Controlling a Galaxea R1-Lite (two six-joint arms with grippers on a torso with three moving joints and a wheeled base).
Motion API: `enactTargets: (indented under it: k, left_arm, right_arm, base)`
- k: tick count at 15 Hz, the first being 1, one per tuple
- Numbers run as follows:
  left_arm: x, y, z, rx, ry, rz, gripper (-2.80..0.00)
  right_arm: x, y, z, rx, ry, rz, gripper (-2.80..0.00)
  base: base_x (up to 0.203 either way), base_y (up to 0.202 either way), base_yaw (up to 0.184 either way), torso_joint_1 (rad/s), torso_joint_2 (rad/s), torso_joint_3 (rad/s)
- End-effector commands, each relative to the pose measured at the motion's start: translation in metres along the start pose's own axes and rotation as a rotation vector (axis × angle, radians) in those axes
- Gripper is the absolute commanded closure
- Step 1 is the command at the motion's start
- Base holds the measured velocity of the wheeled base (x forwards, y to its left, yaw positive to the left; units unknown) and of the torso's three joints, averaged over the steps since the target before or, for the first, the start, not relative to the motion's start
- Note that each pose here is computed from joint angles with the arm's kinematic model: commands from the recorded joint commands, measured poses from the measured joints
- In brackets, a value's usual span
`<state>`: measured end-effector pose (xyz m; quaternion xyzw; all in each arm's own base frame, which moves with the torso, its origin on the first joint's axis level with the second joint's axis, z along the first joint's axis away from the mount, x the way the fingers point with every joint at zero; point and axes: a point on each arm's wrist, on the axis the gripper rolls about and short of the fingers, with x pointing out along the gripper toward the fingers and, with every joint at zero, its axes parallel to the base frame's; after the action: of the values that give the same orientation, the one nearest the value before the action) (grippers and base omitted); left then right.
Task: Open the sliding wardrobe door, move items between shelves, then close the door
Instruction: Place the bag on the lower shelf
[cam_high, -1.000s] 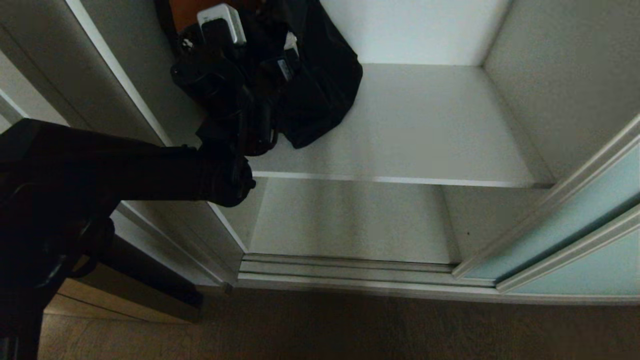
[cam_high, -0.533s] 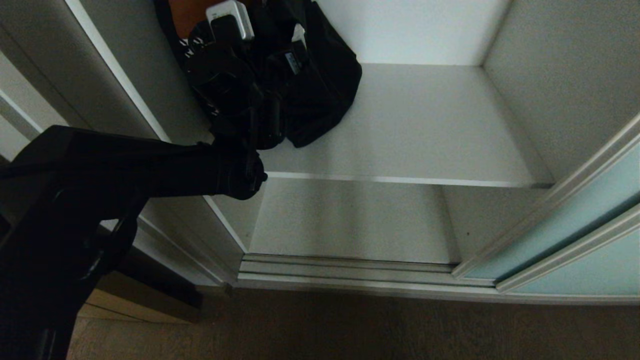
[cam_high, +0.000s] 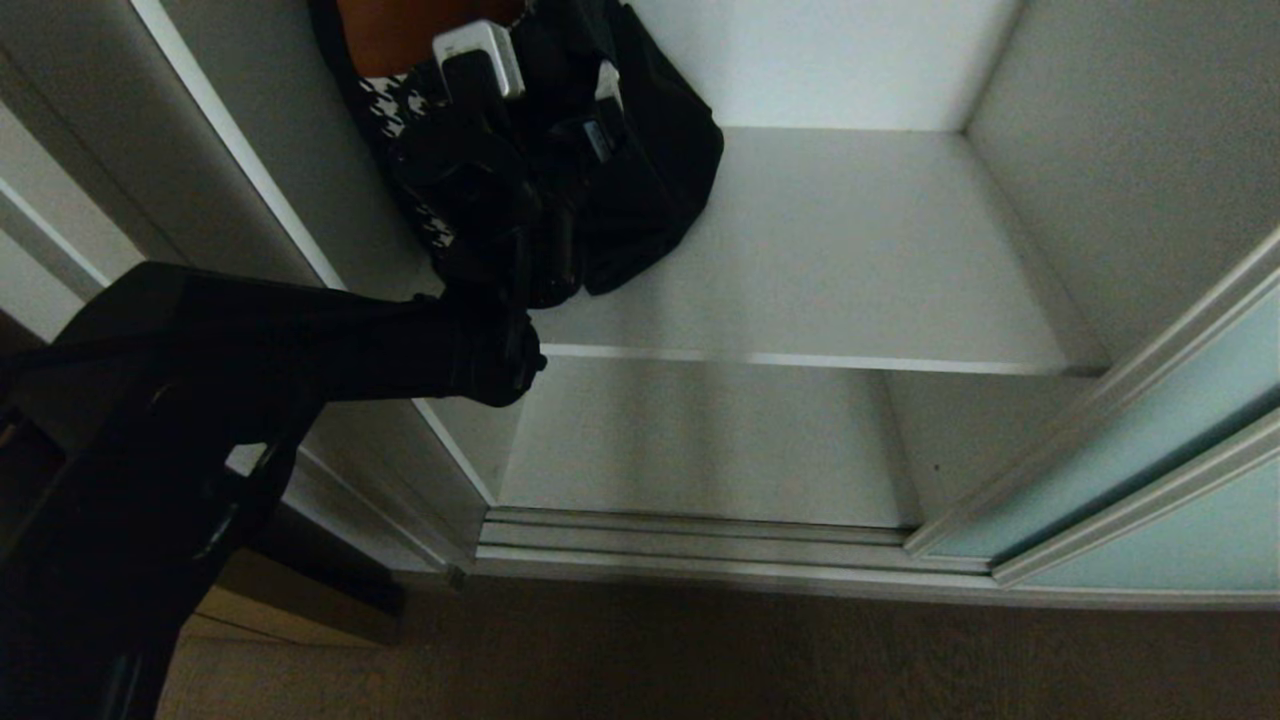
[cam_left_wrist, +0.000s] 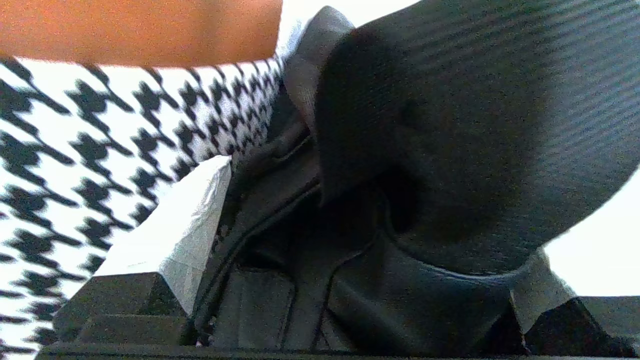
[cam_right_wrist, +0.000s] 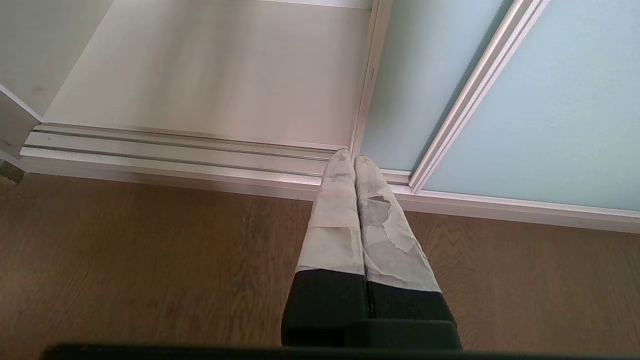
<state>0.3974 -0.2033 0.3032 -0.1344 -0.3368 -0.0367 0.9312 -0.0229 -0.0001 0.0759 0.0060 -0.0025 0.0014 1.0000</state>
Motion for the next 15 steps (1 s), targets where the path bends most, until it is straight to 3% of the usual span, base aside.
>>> enactTargets:
  k: [1,3,4,12,15]
  left_arm:
    - [-0.001,-0.001,-0.01,0.002,0.008,-0.001,-2.8]
    - [-0.002,-0.004,-0.015,-0.002,0.011,-0.007,-2.8]
    - [-0.001,-0.006,-0.017,-0.006,0.005,-0.005,0.0]
    - [0.0,-0.009,-0.044,0.001,0.02,-0.011,0.0]
    - [0.003,-0.01,-0.03,-0.013,-0.006,-0.004,0.0]
  right_arm:
    - [0.0,0.0,0.0,0.0,-0.001,0.0,0.0]
    - [0.0,0.0,0.0,0.0,-0.001,0.0,0.0]
    - [0.0,0.0,0.0,0.0,-0.001,0.0,0.0]
    - [0.0,0.0,0.0,-0.001,-0.001,0.0,0.0]
    - [0.0,0.0,0.0,-0.001,-0.001,0.0,0.0]
  base:
    - [0.0,0.0,0.0,0.0,0.0,0.0]
    - [0.0,0.0,0.0,0.0,0.0,0.0]
    - [0.0,0.0,0.0,0.0,0.0,0.0]
    - [0.0,0.0,0.0,0.0,0.0,0.0]
    - [0.0,0.0,0.0,0.0,0.0,0.0]
